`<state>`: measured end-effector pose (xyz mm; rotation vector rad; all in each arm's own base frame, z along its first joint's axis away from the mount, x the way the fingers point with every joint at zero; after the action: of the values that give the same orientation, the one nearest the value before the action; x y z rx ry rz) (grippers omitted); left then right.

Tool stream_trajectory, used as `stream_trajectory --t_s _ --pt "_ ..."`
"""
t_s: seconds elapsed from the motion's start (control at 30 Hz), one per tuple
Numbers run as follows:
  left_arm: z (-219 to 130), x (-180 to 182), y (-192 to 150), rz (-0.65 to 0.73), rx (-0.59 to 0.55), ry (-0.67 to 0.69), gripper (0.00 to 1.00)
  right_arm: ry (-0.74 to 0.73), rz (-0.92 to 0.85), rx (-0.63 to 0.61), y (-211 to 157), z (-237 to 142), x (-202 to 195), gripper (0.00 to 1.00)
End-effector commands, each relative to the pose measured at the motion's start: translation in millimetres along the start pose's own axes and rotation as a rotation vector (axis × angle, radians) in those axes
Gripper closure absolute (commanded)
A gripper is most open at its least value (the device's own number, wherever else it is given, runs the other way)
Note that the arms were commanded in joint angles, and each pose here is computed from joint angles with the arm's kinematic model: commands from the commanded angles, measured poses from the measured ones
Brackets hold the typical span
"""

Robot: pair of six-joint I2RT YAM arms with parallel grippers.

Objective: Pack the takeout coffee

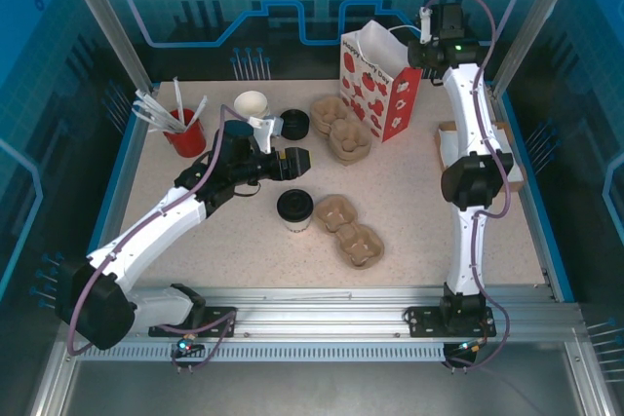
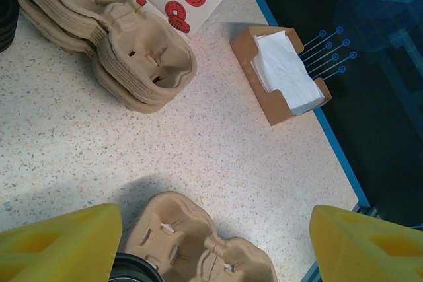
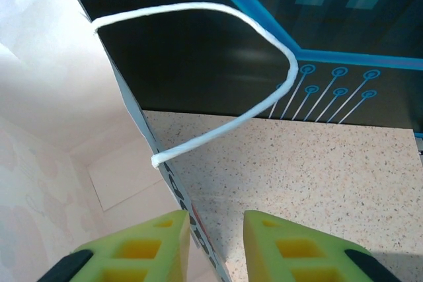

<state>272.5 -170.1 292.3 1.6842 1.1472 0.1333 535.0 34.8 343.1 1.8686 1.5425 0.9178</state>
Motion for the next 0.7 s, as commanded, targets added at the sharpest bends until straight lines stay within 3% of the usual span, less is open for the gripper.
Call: stream_trajectory --t_s 0.0,0.37,0.67 --pt "-0.6 -6.0 6.0 0.033 -0.009 -0.017 0.23 0.010 -0.007 0.027 -3.3 10.7 -6.5 0.74" --pt "0.4 -6.3 6.3 0.029 -0.011 -0.022 0.24 0.004 -0.016 0.027 -0.4 8.9 -13.0 0.85" --pt "-1.2 -6.3 3.9 0.024 -0.015 -0.025 0.23 -0.013 -0.030 0.037 4.9 -25.4 -20.5 1.00"
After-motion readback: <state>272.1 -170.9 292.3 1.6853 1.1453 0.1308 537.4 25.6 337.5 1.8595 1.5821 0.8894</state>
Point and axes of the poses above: each hand's point on the last joint's axis, 136 mm out from that joint toward the fingers, its own z axis out along the fingers, its own x axis along the line the jaws close on, y = z × x, the point moved 9 cm from there along -z, back along the fingers, and after that the axes turned 14 degrees about z, right-handed, at the moved point
